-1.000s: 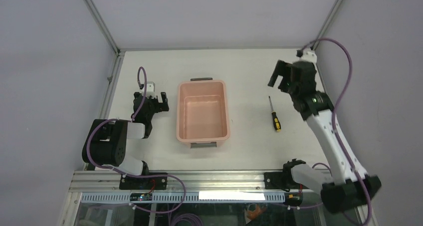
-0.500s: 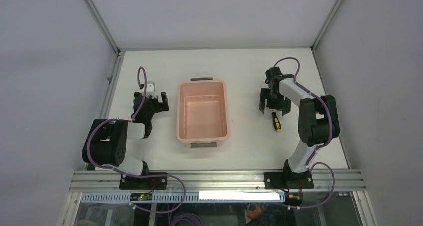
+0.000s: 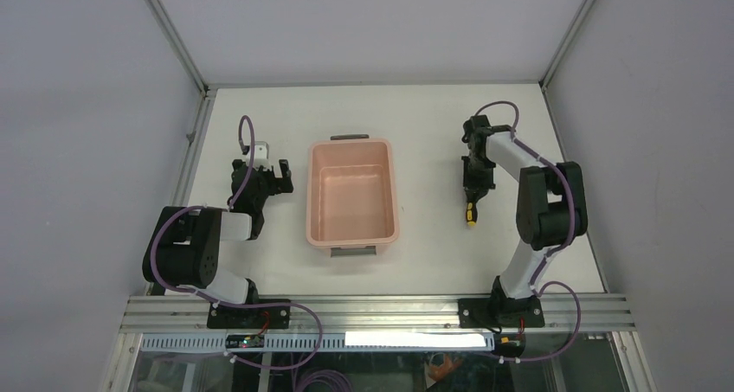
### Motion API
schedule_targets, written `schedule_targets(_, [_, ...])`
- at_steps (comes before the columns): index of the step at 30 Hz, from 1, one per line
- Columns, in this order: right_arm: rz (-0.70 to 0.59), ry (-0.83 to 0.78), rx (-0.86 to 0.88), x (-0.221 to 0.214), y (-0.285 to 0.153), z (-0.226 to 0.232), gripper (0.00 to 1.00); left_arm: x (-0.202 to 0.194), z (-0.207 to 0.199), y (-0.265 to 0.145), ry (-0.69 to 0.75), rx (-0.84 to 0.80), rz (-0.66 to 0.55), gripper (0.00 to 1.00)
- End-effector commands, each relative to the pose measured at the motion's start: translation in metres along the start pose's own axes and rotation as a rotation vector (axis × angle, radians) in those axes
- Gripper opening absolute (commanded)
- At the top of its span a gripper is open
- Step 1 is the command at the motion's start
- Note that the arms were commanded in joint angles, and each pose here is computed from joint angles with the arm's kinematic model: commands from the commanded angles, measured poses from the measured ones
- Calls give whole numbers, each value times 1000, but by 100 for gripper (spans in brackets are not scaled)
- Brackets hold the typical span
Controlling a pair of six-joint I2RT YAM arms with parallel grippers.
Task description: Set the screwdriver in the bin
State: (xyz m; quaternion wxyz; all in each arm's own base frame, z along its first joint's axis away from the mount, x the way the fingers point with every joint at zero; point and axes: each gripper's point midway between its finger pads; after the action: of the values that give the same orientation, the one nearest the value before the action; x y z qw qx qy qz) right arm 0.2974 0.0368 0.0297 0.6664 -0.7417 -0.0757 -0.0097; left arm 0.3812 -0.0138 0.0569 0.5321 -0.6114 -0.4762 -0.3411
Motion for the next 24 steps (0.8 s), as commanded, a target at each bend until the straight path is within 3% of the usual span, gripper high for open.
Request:
schedule_targets(1, [-89,-13,-2,17,-77,-13,0,25,-4,5,-11,-22,-78,99])
schedule_targets(8, [-112,96,62,13,-166,-8,0,25,-4,4,-10,-22,-78,99])
schedule_targets(13, [-299,102,175,28,-220,37,0,25,-5,5,-10,-23,-79,99])
schedule_targets(19, [-492,-103,336,43,-263,171,0,25,-5,4,-10,-23,-77,99])
schedule_targets(24, [-512,-238,344,38,-243,259,0,25,-4,5,-10,-21,-79,99])
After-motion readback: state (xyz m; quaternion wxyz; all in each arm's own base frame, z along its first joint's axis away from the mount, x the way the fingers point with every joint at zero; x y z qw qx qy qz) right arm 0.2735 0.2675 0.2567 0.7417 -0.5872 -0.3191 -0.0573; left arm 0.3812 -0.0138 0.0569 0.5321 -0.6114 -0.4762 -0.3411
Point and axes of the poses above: each gripper's point midway between its finger pads, its own y axis out along the fingers, its own z axis along the line the jaws close on, x = y × z, and after that the axes turned 11 degrees about -y, right-handed
